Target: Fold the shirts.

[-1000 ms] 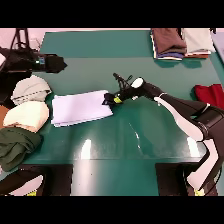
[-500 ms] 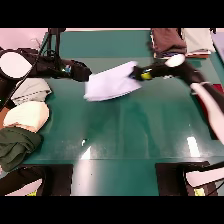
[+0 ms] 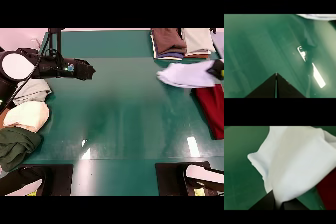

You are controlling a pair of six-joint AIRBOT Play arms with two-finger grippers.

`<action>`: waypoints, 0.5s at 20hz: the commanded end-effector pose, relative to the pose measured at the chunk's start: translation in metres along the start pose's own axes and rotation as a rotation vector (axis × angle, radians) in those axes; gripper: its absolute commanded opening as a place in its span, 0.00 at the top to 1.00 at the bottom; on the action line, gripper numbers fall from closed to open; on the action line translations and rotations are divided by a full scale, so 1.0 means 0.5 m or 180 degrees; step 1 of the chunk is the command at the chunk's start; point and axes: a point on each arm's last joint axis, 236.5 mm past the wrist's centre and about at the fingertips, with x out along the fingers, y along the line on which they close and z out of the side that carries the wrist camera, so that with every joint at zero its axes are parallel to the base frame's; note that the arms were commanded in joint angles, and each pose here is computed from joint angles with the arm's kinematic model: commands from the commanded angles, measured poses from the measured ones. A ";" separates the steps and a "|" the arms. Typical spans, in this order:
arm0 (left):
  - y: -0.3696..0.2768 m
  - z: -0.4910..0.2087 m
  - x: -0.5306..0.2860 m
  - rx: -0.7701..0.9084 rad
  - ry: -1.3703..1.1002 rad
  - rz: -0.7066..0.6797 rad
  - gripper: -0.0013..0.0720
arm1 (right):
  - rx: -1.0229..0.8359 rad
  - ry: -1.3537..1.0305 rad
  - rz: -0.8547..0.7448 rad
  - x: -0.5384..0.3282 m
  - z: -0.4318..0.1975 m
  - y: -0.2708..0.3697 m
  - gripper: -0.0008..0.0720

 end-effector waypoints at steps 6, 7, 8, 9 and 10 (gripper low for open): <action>0.000 0.003 0.000 -0.0047 -0.0024 0.0003 0.95 | 0.0122 -0.0688 -0.0402 -0.148 0.139 -0.124 0.96; 0.000 0.002 0.000 -0.0047 -0.0012 0.0003 0.95 | 0.0075 -0.0695 -0.0390 -0.157 0.145 -0.116 0.96; 0.000 0.000 0.000 -0.0046 0.0003 0.0003 0.95 | 0.0019 -0.0671 -0.0376 -0.165 0.146 -0.108 0.96; 0.001 -0.002 0.000 -0.0041 0.0013 0.0008 0.95 | -0.0015 -0.0637 -0.0362 -0.172 0.146 -0.100 0.96; 0.002 -0.003 0.000 -0.0037 0.0020 0.0012 0.95 | -0.0043 -0.0604 -0.0360 -0.179 0.145 -0.095 0.96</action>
